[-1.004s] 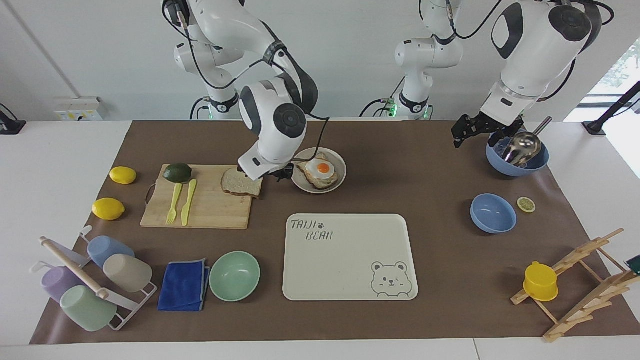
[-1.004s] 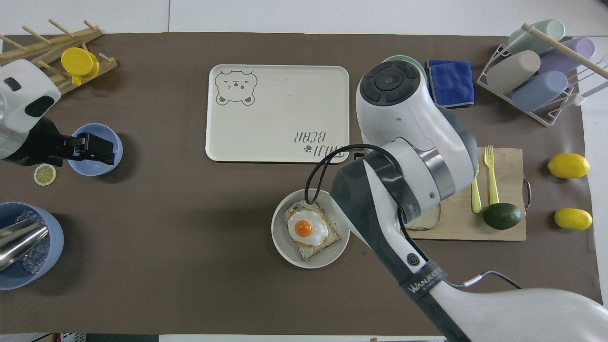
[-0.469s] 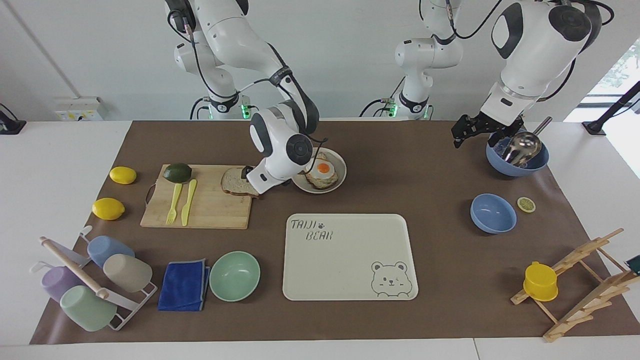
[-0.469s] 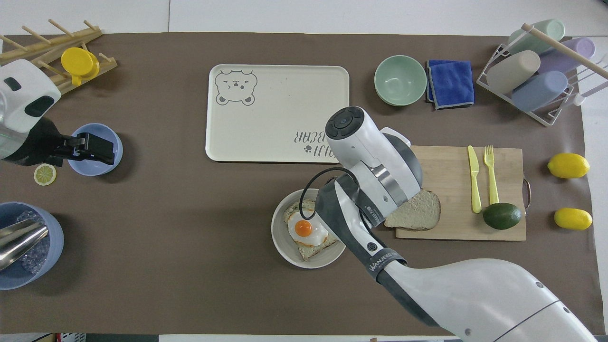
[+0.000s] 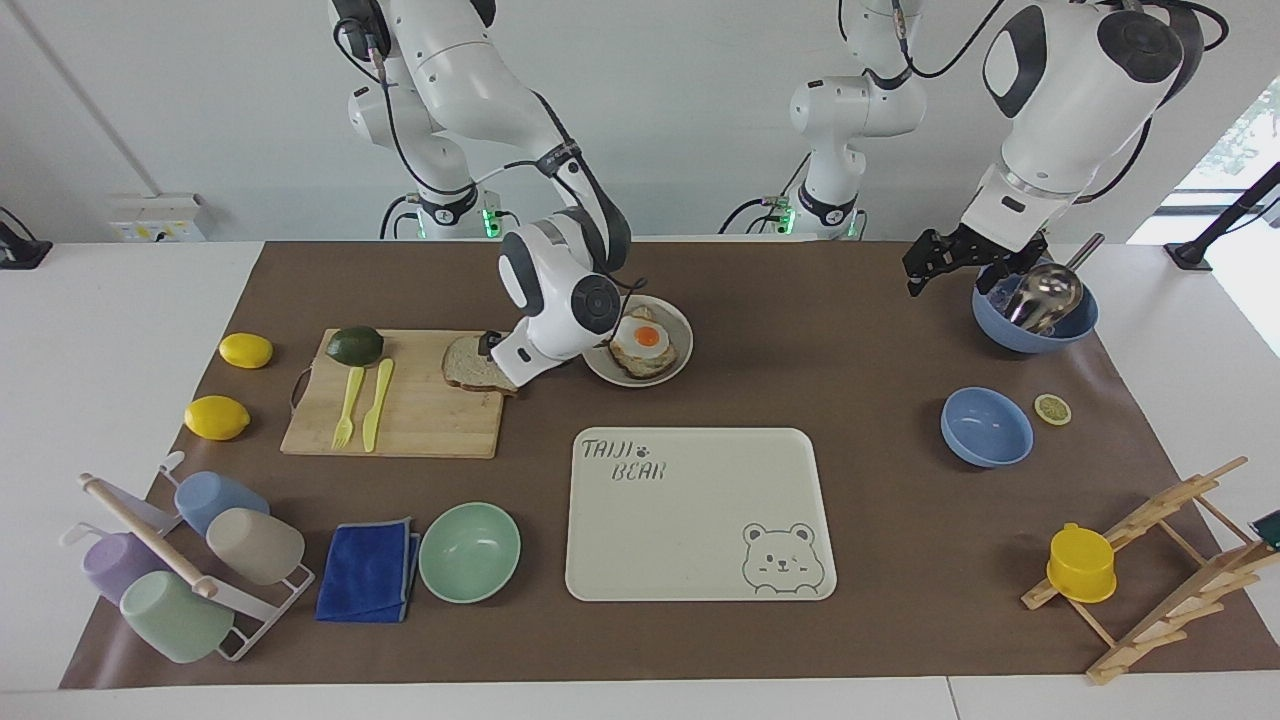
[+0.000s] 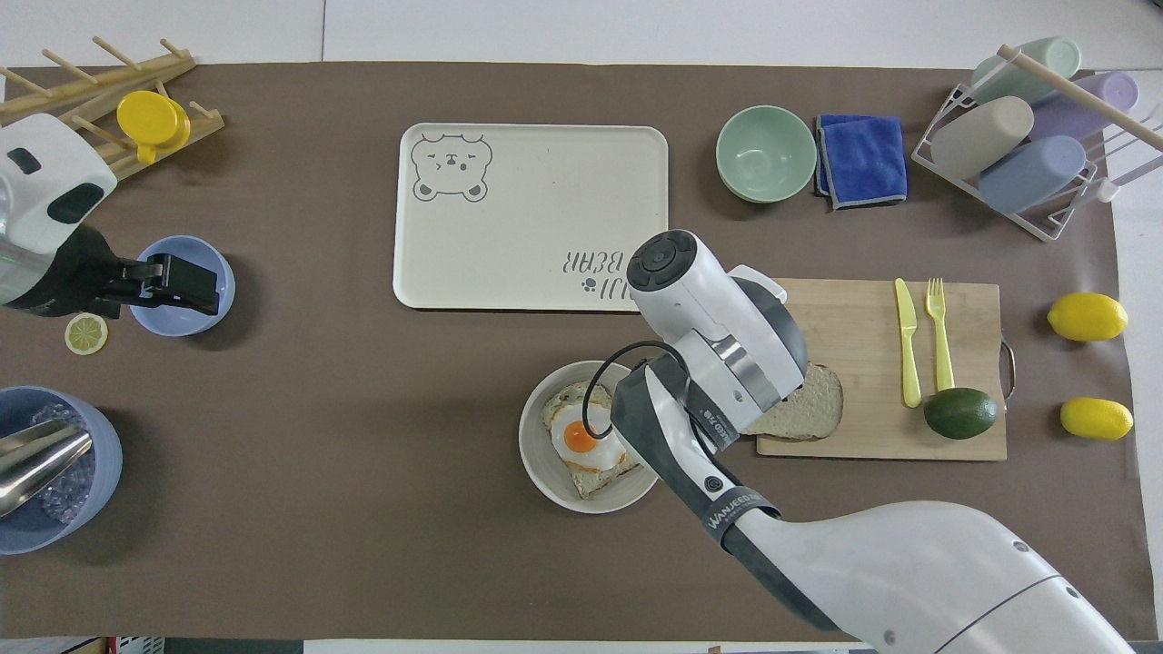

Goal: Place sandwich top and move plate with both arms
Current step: 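Grasp the bread slice with the right gripper and lift it, then carry the bread slice over the egg plate with the right gripper, then release the bread onto the egg and withdraw the right gripper, then reach the left gripper to the plate rim while the right gripper retracts, then grip the plate rim with the left gripper and slide it onto the tray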

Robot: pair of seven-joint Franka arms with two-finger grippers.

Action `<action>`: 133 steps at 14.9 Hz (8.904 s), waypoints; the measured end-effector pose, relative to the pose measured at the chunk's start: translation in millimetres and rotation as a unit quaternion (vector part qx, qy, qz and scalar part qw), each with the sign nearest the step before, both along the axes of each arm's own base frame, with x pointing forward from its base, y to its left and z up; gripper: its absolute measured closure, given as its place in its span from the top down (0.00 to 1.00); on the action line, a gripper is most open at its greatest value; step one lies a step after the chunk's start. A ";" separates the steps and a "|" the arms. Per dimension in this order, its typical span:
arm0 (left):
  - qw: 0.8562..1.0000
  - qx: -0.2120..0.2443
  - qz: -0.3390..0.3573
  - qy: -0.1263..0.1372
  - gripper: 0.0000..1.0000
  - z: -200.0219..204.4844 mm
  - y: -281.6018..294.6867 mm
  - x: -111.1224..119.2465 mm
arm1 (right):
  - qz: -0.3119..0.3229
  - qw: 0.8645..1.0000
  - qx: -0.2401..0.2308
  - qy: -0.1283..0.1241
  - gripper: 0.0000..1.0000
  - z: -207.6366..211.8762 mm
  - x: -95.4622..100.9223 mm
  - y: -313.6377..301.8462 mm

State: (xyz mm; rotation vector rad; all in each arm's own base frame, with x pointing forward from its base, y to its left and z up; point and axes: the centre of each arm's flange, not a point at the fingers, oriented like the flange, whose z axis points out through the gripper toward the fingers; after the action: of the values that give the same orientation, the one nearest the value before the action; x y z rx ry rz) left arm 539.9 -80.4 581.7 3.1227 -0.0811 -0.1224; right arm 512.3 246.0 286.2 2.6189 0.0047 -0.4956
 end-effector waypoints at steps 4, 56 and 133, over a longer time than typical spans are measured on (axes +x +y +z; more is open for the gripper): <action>1.000 0.000 0.000 0.000 1.00 0.0 0.0 0.0 | 0.003 1.000 0.000 0.002 0.83 -6.9 -5.2 -2.1; 0.999 0.005 -0.025 0.021 1.00 -17.7 -24.0 -16.8 | -0.105 0.967 0.155 -0.172 1.00 238.1 45.8 -21.2; 0.971 -0.174 0.161 0.014 0.04 -200.6 -155.4 132.5 | -0.064 0.966 0.224 -0.116 1.00 317.8 24.0 -312.7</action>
State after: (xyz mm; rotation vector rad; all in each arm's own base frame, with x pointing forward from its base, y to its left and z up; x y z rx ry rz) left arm 672.4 -235.8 381.1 2.7356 0.3628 -0.1296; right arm 536.3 -66.7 604.0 3.1229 -0.1463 -0.2449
